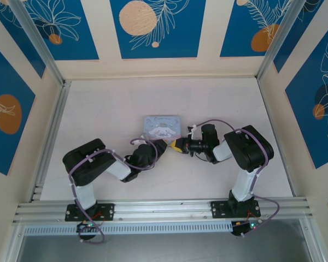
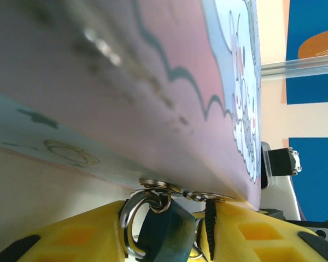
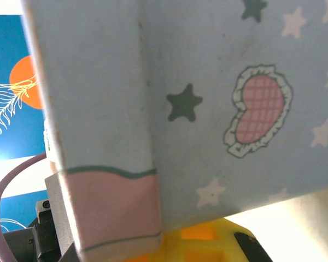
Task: Unlock the padlock with the key
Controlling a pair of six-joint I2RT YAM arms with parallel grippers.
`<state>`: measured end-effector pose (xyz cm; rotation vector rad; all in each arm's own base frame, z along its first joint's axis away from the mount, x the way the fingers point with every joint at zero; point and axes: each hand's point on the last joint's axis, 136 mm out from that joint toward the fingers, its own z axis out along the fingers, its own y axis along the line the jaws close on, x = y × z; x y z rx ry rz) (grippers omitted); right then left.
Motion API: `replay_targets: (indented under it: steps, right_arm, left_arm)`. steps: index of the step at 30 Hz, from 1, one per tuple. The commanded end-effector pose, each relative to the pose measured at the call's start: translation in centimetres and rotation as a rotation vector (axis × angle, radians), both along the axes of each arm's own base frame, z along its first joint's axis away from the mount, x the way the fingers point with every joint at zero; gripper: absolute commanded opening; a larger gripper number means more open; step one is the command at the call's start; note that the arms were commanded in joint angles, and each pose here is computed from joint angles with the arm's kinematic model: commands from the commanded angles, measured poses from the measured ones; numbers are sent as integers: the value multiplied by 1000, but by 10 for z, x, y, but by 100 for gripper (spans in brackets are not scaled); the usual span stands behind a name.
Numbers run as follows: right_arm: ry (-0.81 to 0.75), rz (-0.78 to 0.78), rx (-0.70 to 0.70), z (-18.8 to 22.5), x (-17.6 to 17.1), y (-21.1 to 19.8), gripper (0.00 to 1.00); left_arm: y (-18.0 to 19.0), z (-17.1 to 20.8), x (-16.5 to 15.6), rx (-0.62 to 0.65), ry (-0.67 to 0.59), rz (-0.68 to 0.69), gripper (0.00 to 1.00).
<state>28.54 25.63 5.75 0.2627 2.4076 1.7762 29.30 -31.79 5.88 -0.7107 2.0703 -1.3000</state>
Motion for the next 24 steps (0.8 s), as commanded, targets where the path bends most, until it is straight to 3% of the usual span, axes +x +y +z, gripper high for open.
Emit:
replay_targets:
  steps: [1, 15, 24]
  right_arm:
    - [-18, 21, 9, 2, 0, 5, 0]
    - [-6, 9, 25, 5, 1, 6, 0]
    - [17, -58, 93, 29, 9, 7, 0]
  left_arm:
    - [-6, 9, 6, -36, -33, 21, 37]
    - [-9, 16, 10, -75, -47, 39, 2]
    - [-15, 35, 10, -126, -49, 39, 0]
